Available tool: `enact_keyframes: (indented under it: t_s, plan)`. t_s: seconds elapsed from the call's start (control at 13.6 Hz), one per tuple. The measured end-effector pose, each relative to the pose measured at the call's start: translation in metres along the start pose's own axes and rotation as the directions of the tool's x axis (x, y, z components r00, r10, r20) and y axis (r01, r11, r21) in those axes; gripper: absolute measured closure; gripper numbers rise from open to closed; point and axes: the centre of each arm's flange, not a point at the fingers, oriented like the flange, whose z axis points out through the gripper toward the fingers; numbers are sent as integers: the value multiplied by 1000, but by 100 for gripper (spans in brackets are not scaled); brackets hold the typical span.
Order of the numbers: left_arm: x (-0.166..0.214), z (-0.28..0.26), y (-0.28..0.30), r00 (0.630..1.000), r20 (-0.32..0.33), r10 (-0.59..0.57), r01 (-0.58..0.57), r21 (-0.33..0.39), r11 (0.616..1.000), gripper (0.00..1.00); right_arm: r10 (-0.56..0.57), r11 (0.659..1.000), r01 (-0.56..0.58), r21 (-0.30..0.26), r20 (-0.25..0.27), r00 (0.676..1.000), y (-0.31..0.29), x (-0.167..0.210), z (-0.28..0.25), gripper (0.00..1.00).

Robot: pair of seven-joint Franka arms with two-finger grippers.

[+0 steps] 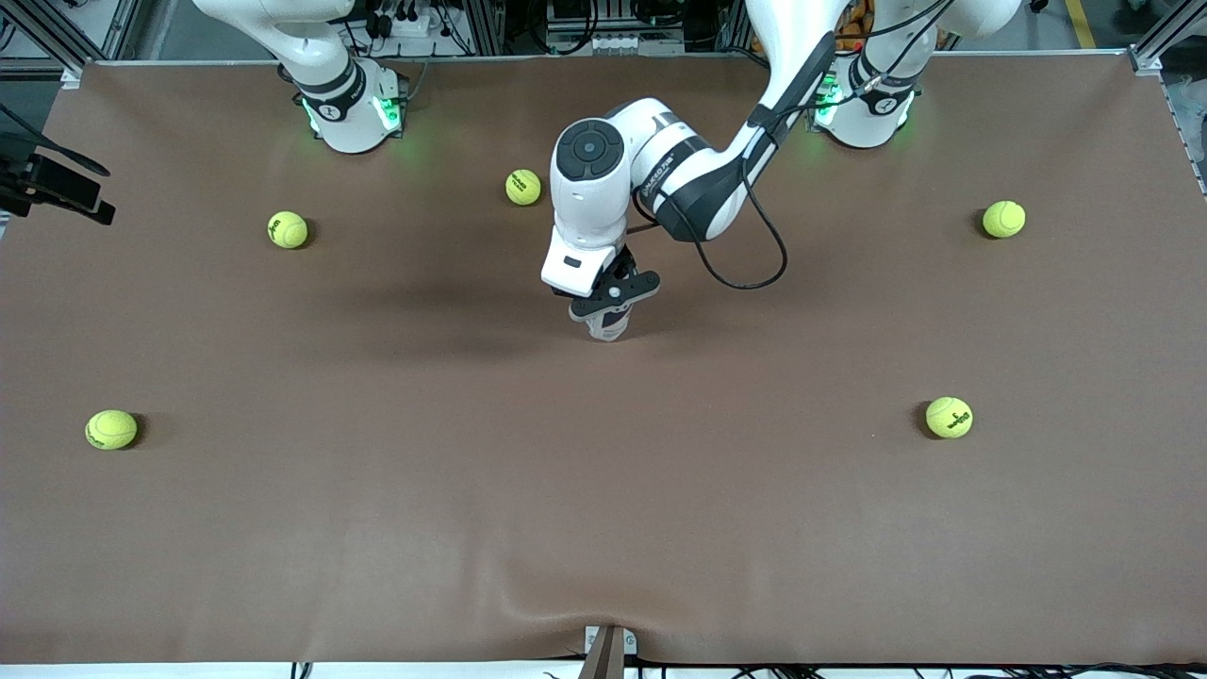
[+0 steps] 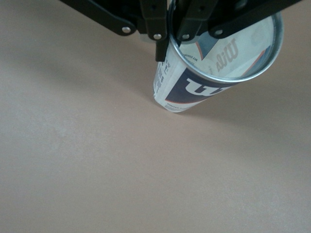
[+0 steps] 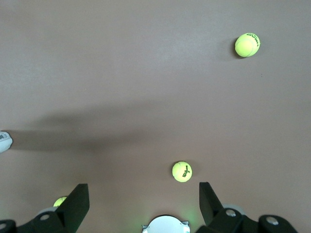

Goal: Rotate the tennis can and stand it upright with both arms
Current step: 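Lift the can's rim end with the left gripper, rotating it upright, then set the can upright on the table and open the left gripper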

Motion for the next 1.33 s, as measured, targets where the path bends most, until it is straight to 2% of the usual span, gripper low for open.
enact_keyframes:
  t_s: [0.29,0.37,0.81,0.88,0.96,1.11,1.25,1.33]
  plan:
    - [-1,0,0,1000,-4,-25,25,1,1000,97,0,1000,0,0,0,1000,0,0,0,0]
    - [-1,0,1,1000,-4,-25,25,1,1000,93,0,1000,0,0,0,1000,0,0,0,0]
    - [-3,6,1,1000,-1,-31,31,7,999,35,0,1000,0,0,0,1000,0,0,0,0]
    - [-3,5,2,999,-2,-33,33,4,999,28,0,1000,0,0,0,1000,0,0,0,0]
    - [-3,2,3,999,-4,-34,34,-2,999,28,0,1000,0,0,0,1000,0,0,0,0]
    - [-2,-9,5,999,-9,-36,35,-21,999,13,0,1000,0,0,0,1000,0,0,0,0]
    - [-2,-28,7,999,-16,-39,38,-49,998,10,0,1000,0,0,0,1000,0,0,0,0]
    - [-1,-37,8,999,-18,-41,40,-65,997,1,0,1000,0,0,0,1000,0,0,0,0]
